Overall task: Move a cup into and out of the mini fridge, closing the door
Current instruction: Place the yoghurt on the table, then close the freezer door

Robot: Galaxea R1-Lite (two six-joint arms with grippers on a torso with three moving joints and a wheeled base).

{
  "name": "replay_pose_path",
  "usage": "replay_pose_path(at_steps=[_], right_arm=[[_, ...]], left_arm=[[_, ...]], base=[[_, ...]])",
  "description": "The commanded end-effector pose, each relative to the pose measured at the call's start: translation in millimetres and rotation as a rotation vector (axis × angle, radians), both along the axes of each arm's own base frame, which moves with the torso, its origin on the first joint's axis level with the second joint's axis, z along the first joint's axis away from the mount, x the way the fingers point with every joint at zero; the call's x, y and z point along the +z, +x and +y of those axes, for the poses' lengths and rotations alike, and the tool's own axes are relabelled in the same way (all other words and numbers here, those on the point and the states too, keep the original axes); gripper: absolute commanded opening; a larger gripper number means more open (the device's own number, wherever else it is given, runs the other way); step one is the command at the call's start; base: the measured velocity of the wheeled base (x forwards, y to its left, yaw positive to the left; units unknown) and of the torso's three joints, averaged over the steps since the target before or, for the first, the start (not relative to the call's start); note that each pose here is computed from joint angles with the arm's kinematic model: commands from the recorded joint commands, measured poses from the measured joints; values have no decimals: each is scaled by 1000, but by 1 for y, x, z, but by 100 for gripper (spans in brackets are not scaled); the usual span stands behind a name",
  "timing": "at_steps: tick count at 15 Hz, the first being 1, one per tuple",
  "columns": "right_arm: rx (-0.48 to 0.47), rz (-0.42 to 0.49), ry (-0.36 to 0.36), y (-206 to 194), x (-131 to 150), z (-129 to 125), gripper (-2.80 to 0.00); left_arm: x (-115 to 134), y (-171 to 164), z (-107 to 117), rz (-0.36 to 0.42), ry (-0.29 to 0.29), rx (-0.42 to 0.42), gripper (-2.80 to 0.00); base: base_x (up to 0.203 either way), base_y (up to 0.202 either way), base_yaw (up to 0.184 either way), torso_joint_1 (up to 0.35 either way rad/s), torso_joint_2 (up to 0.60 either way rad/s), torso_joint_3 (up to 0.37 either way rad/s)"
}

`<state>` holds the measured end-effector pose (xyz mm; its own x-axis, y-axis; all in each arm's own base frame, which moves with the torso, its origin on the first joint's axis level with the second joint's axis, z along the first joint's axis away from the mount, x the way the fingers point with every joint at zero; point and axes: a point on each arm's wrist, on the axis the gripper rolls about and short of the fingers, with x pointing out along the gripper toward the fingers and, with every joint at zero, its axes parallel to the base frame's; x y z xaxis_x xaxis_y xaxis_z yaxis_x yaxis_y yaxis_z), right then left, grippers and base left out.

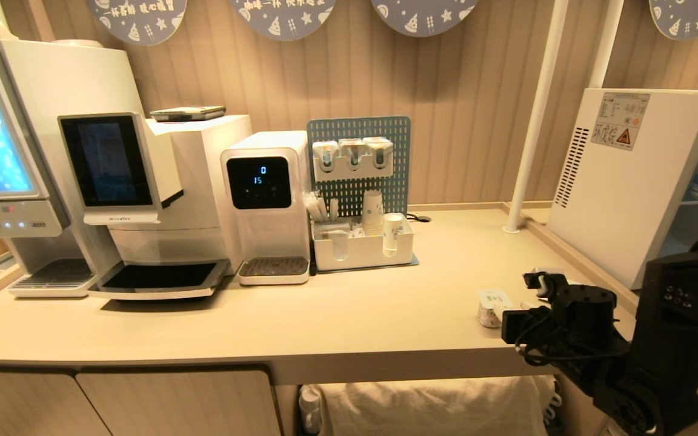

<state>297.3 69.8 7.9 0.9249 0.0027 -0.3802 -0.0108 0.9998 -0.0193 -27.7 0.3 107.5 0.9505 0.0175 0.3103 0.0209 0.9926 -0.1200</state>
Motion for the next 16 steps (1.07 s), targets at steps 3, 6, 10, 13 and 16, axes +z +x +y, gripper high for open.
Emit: replay_pose_path(at_steps=[3, 6, 10, 13, 16], right_arm=[[-1, -106, 32, -42, 48, -10, -280], [-11, -284, 58, -88, 106, -22, -280], [-57, -481, 82, -172, 174, -44, -280], [-185, -458, 53, -246, 204, -67, -280], [-466, -540, -47, -321, 207, -85, -280]], left_arm=[[-11, 4, 0, 38, -1, 0, -280], [-11, 4, 0, 38, -1, 0, -280], [-11, 4, 0, 37, -1, 0, -280], [-11, 4, 0, 36, -1, 0, -280], [-11, 4, 0, 36, -1, 0, -280]], base=[[0, 0, 0, 0, 0, 0], [0, 0, 0, 0, 0, 0], [0, 0, 0, 0, 0, 0], [0, 0, 0, 0, 0, 0], [0, 0, 0, 0, 0, 0]])
